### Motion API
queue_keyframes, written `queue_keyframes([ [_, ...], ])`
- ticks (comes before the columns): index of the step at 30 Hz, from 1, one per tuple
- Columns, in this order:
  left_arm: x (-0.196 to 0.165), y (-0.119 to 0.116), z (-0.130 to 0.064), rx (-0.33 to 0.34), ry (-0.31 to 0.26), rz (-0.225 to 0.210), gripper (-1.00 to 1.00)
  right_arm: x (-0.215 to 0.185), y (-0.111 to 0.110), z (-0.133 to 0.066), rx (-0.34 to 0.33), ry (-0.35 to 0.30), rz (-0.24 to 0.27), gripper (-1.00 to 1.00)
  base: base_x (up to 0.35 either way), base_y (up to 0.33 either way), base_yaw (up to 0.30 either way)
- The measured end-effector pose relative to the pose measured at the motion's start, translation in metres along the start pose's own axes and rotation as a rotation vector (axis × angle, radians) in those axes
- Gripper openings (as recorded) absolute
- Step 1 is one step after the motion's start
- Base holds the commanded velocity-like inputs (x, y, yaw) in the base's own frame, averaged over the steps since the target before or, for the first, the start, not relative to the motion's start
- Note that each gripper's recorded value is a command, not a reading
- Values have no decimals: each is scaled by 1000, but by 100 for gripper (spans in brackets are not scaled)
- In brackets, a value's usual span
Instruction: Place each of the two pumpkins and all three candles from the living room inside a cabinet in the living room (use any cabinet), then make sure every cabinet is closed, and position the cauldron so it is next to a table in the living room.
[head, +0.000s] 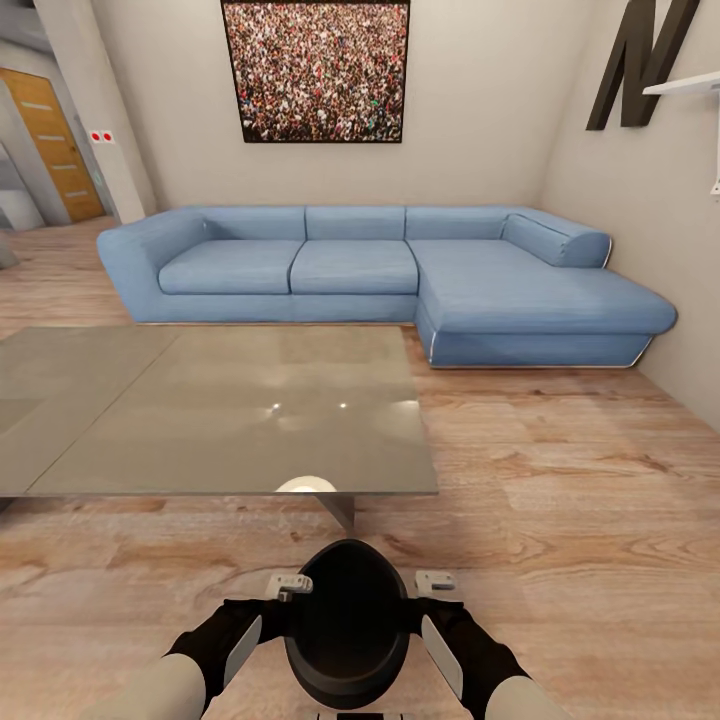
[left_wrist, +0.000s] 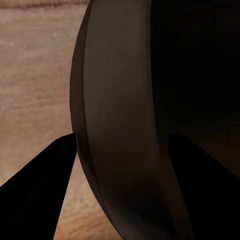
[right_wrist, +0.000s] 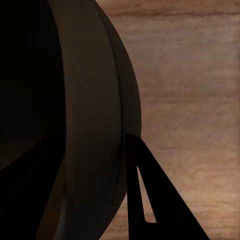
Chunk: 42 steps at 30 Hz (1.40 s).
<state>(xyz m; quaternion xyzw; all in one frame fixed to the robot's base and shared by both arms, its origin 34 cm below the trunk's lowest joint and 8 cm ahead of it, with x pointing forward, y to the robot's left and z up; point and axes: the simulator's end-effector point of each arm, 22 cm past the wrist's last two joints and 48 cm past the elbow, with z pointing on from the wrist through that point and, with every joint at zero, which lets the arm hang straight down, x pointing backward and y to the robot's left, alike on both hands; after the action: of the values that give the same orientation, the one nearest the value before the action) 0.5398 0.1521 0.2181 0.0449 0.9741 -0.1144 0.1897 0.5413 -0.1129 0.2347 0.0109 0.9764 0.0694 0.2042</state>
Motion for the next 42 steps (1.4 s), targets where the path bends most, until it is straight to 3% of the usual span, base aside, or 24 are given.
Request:
queue_keyframes([
  [4,0,0,0,-1,-1,0,-100,0,0,0,0,0,0,-100,1,0,0],
  [5,0,0,0,-1,-1,0,100,0,0,0,0,0,0,100,0,0,0],
  [6,7,2,7,-3,18,14,100,-10,6,6,-27,-51,20,100,0,0,0],
  [27,7,2,7,-2,18,14,100,-10,7,6,-30,-52,17,100,0,0,0],
  [42,-7,0,-4,-4,-13,22,100,-24,9,-5,-32,-83,12,100,0,0,0],
])
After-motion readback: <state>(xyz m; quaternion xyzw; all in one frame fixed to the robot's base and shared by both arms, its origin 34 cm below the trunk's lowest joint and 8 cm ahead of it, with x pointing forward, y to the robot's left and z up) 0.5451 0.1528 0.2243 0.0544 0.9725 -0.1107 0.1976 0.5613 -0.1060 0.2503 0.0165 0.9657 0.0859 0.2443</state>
